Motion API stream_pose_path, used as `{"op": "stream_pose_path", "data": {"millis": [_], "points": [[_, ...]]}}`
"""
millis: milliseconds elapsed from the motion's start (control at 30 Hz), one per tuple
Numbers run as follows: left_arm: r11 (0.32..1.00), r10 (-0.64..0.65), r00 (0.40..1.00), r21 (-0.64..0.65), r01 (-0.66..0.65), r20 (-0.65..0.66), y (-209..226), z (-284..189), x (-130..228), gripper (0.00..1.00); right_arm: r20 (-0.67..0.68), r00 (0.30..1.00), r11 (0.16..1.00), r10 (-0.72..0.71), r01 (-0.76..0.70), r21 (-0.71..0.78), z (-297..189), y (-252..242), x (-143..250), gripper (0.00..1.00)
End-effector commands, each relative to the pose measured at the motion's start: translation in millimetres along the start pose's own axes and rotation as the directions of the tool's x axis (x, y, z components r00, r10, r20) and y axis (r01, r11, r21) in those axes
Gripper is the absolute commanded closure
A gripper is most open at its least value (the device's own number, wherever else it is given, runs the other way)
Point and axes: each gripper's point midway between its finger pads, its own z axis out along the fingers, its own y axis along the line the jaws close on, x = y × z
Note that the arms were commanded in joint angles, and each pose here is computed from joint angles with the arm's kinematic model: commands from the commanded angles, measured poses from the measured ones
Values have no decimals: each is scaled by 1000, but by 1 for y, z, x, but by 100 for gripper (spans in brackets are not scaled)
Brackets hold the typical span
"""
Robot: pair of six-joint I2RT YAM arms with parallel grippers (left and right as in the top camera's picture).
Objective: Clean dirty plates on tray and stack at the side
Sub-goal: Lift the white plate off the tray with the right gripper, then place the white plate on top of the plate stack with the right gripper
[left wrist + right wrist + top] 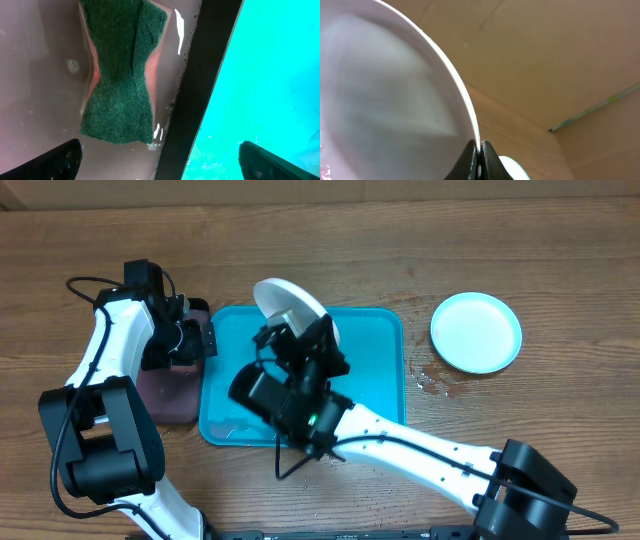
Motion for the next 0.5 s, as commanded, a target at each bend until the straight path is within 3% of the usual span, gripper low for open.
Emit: {"op": "stream_pose_path", "data": {"millis": [0, 133, 267, 467], "points": [[1000, -16, 1000, 11, 16, 7, -2, -3, 0, 0, -70, 976, 977, 206, -209, -45, 28, -18, -3, 96], [1000, -17, 1000, 11, 17, 1, -2, -3, 2, 0, -264, 906, 912, 332, -380, -156, 56, -6, 27, 96], [1000, -17, 1000, 11, 17, 2, -2, -3, 1, 0, -461, 777, 819, 428, -550, -167, 85, -17, 56, 96], [1000, -17, 1000, 11, 17, 2, -2, -3, 1, 0, -703, 485, 627, 521, -776, -70, 127, -56, 105, 96]]}}
